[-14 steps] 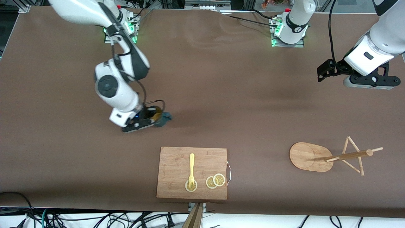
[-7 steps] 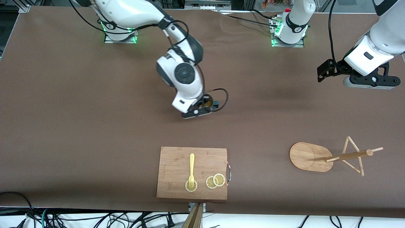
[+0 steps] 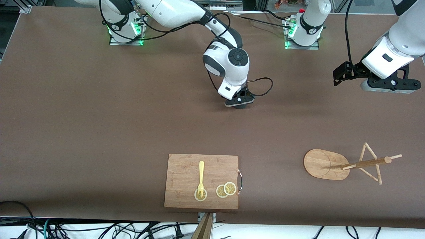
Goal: Pass cup and hang on rack
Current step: 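Carry the teal mug with the right gripper toward the table middle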
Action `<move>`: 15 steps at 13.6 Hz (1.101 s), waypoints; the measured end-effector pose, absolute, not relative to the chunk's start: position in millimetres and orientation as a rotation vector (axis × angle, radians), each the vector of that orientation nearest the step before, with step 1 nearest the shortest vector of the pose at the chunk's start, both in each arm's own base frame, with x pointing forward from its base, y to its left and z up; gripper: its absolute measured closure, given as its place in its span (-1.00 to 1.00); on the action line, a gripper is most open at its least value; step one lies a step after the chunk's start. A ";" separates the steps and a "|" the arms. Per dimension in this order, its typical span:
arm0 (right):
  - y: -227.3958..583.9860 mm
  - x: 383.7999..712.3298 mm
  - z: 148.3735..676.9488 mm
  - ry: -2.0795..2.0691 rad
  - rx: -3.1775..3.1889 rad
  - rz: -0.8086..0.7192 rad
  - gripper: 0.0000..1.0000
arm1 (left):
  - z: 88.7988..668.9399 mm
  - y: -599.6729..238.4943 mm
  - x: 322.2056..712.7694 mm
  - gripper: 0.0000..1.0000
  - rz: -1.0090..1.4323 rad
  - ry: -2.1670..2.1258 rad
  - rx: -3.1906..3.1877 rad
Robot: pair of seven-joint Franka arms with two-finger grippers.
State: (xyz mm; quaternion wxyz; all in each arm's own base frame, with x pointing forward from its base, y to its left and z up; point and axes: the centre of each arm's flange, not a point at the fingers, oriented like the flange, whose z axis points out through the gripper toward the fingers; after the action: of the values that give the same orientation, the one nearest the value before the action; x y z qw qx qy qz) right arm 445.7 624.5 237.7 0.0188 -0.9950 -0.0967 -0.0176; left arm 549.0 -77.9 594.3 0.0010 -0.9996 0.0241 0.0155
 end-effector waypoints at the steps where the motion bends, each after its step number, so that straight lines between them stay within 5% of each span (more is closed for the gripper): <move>1: 624.0 447.8 238.3 -0.284 -3.086 -0.064 0.92 | 594.4 -77.9 549.0 -1.00 0.048 0.076 -3.138; 5: 625.2 447.4 230.9 -0.266 -3.082 -0.068 0.92 | 594.4 -78.0 549.0 -1.00 0.048 0.076 -3.138; 9: 626.0 447.9 232.2 -0.264 -3.079 -0.072 0.59 | 594.2 -79.9 548.8 -1.00 0.049 0.082 -3.138; 15: 624.1 459.0 268.5 -0.243 -3.077 -0.100 0.47 | 592.9 -81.8 548.9 -1.00 0.053 0.087 -3.138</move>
State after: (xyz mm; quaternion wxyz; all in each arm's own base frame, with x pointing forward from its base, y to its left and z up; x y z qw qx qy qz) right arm 459.0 624.1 268.5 0.0268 -0.9960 -0.0787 -0.0322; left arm 548.9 -81.8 592.9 0.0011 -0.9995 0.0277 0.0168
